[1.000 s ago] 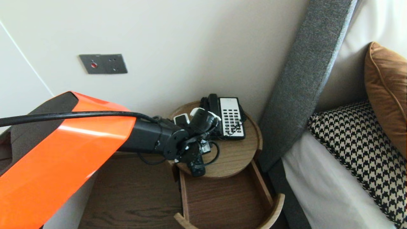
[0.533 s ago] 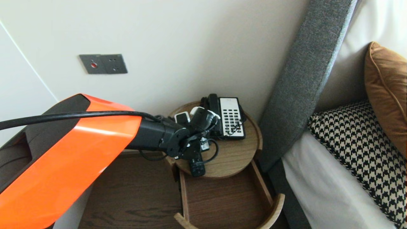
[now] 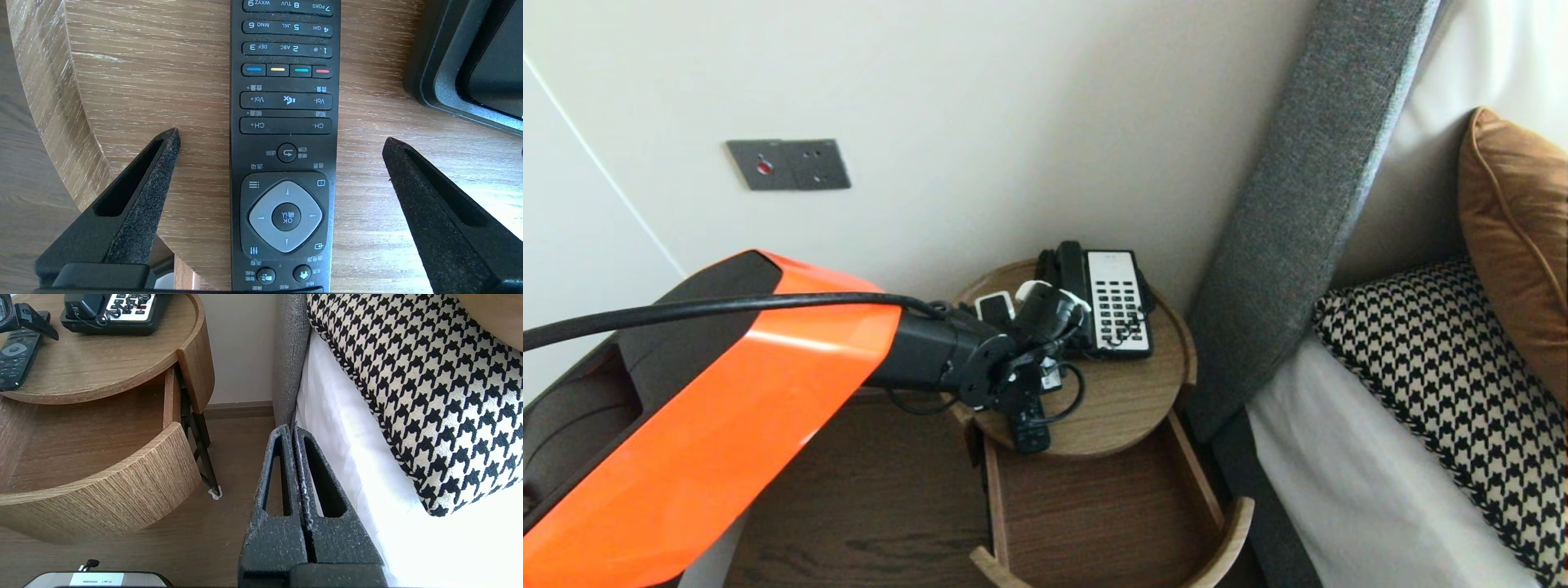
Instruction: Put the remote controls on the table in the drawer one by one
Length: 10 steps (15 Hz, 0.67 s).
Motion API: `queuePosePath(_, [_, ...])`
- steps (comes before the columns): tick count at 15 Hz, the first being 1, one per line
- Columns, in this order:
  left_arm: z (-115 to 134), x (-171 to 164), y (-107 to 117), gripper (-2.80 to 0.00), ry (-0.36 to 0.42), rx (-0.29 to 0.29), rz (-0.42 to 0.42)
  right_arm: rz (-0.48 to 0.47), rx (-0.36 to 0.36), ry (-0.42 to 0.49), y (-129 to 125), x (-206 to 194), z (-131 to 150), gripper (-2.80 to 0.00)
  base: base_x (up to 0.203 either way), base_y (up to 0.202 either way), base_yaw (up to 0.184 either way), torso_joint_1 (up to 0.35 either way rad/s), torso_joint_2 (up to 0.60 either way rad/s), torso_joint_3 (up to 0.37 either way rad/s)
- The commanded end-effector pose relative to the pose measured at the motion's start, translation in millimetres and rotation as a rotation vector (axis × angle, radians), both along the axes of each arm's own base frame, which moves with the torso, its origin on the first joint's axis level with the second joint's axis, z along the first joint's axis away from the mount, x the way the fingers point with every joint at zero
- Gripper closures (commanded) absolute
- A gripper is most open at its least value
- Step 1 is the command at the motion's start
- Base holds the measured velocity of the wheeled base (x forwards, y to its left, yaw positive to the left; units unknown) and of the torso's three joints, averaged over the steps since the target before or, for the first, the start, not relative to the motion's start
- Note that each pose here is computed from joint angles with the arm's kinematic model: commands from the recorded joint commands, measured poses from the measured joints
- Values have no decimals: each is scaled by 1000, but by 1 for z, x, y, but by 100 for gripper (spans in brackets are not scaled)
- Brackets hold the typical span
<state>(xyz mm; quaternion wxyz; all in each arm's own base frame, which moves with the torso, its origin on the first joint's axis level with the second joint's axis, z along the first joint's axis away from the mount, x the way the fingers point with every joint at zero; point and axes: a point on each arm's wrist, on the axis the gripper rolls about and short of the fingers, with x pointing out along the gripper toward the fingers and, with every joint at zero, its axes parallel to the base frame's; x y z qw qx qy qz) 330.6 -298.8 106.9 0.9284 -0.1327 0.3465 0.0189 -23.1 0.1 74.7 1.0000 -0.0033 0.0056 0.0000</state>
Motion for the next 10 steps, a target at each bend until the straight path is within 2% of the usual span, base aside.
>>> queuePosePath(1, [-2, 0, 0, -280, 2, 5, 2, 0, -1, 0, 0, 0, 0, 0, 0, 0, 0, 0, 0, 0])
queuePosePath(3, [-3, 1, 0, -280, 2, 18, -3, 1, 0, 1, 0, 0, 0, 0, 0, 0, 0, 0, 0, 0])
queuePosePath(5, [-5, 1, 0, -280, -24, 79, 13, 1, 0, 2, 0, 0, 0, 0, 0, 0, 0, 0, 0, 0])
queuePosePath(6, [-5, 2, 0, -280, -28, 90, 10, 0, 0, -1, 0, 0, 0, 0, 0, 0, 0, 0, 0, 0])
queuePosePath(10, [-5, 1, -3, -280, -33, 97, -1, 1, 0, 1, 0, 0, 0, 0, 0, 0, 0, 0, 0, 0])
